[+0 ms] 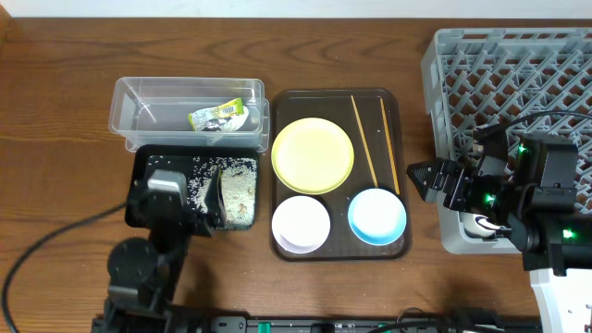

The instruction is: Sort waste into correct bins and load items into the dishwasher rack

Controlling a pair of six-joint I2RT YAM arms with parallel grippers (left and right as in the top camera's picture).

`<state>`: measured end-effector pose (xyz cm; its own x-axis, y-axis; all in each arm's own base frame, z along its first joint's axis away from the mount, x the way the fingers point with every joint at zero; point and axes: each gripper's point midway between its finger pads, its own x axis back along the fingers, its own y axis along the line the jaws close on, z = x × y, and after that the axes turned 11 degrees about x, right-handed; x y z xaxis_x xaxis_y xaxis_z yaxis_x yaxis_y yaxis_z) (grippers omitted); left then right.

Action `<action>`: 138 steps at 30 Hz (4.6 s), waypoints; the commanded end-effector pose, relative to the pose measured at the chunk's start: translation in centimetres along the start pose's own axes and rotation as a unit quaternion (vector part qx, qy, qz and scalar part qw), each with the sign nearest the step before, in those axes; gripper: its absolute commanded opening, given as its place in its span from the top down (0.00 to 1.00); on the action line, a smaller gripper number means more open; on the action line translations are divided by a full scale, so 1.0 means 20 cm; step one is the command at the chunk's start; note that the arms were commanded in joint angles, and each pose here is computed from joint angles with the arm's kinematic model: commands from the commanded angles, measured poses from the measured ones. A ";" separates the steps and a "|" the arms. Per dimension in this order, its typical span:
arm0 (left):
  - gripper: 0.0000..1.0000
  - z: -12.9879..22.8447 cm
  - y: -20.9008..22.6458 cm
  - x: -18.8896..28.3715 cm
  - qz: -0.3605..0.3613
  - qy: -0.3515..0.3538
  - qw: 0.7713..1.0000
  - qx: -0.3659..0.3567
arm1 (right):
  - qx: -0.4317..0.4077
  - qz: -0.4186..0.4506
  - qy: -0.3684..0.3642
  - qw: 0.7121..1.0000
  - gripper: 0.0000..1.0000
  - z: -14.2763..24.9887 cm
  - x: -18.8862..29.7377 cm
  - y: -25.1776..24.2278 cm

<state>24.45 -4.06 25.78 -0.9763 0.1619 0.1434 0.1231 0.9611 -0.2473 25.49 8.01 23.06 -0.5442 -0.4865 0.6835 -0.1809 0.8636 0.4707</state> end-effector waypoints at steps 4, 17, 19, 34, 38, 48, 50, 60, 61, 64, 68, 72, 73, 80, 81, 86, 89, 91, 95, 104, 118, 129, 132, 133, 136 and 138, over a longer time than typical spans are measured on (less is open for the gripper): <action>0.10 0.19 0.04 0.01 0.008 -0.007 1.000 -0.013 | 0.015 -0.004 -0.001 1.000 0.01 0.00 0.01 0.02; 0.09 0.46 0.10 -0.05 0.019 -0.020 1.000 -0.014 | 0.015 -0.004 -0.001 1.000 0.01 0.00 0.01 0.02; 0.10 0.49 0.11 -0.06 0.019 -0.021 1.000 -0.013 | 0.015 -0.004 -0.001 1.000 0.01 0.00 0.01 0.02; 0.09 0.55 0.12 -0.07 0.016 -0.008 1.000 -0.013 | 0.015 -0.004 -0.001 1.000 0.01 0.00 0.01 0.02; 0.09 0.58 0.13 -0.07 0.013 0.006 1.000 -0.013 | 0.015 -0.004 -0.001 1.000 0.01 0.00 0.01 0.02; 0.09 0.59 0.13 -0.07 0.012 0.009 1.000 -0.013 | 0.015 -0.004 -0.001 1.000 0.01 0.00 0.01 0.02; 0.09 0.59 0.13 -0.07 0.012 0.009 1.000 -0.013 | 0.015 -0.004 -0.001 1.000 0.01 0.00 0.01 0.02; 0.09 0.59 0.13 -0.07 0.012 0.009 1.000 -0.013 | 0.015 -0.004 -0.001 1.000 0.01 0.00 0.01 0.02; 0.09 0.59 0.13 -0.07 0.012 0.009 1.000 -0.013 | 0.015 -0.004 -0.001 1.000 0.01 0.00 0.01 0.02; 0.09 0.59 0.13 -0.07 0.012 0.009 1.000 -0.013 | -0.022 -0.017 -0.022 0.999 0.01 -0.06 0.01 0.05; 0.09 0.59 0.13 -0.07 0.012 0.009 1.000 -0.013 | 0.020 -0.064 -0.040 0.997 0.04 -0.13 -0.02 0.17; 0.09 0.59 0.13 -0.07 0.012 0.009 1.000 -0.013 | 0.059 -0.011 -0.006 0.998 0.20 -0.07 -0.16 0.19; 0.09 0.59 0.13 -0.07 0.012 0.009 1.000 -0.013 | 0.071 0.009 0.004 0.997 0.24 -0.05 -0.20 0.18; 0.09 0.59 0.13 -0.07 0.012 0.009 1.000 -0.013 | 0.150 0.180 0.054 0.971 0.44 0.01 -0.52 -0.01; 0.09 0.59 0.13 -0.07 0.012 0.009 1.000 -0.013 | 0.149 0.186 0.063 0.969 0.47 0.01 -0.57 -0.03; 0.09 0.59 0.13 -0.07 0.012 0.009 1.000 -0.013 | 0.131 0.213 0.097 0.963 0.60 0.03 -0.84 -0.21; 0.09 0.59 0.13 -0.07 0.012 0.009 1.000 -0.013 | 0.140 0.214 0.114 0.960 0.62 0.06 -1.00 -0.29; 0.09 0.59 0.13 -0.07 0.012 0.009 1.000 -0.013 | 0.157 0.213 0.125 0.956 0.61 0.09 -1.08 -0.33; 0.09 0.59 0.13 -0.07 0.012 0.009 1.000 -0.013 | 0.161 0.219 0.143 0.952 0.57 0.15 -1.19 -0.41; 0.09 0.59 0.13 -0.07 0.012 0.009 1.000 -0.013 | 0.152 0.214 0.166 0.950 0.99 0.22 -1.24 -0.44; 0.09 0.59 0.13 -0.07 0.012 0.009 1.000 -0.013 | 0.143 0.195 0.054 0.969 0.99 -0.14 -0.85 -0.28; 0.09 0.59 0.13 -0.07 0.012 0.009 1.000 -0.013 | 0.160 0.312 -0.008 0.936 0.99 -0.35 -0.40 -0.54; 0.09 0.59 0.13 -0.07 0.012 0.009 1.000 -0.013 | 0.177 0.329 0.006 0.928 0.99 -0.35 -0.36 -0.63; 0.09 0.59 0.13 -0.07 0.012 0.009 1.000 -0.013 | 0.175 0.336 0.008 0.925 0.99 -0.36 -0.35 -0.67; 0.09 0.59 0.13 -0.07 0.012 0.009 1.000 -0.013 | 0.164 0.352 -0.002 0.921 0.99 -0.39 -0.33 -0.75; 0.09 0.59 0.13 -0.07 0.012 0.009 1.000 -0.013 | 0.166 0.356 -0.005 0.919 0.99 -0.41 -0.33 -0.78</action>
<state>24.14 -4.33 15.23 -0.9779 0.1807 0.1048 0.1529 0.9610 -0.2305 38.32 -1.95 16.04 -0.6382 0.1777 0.7491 -0.0082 0.9714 -0.2374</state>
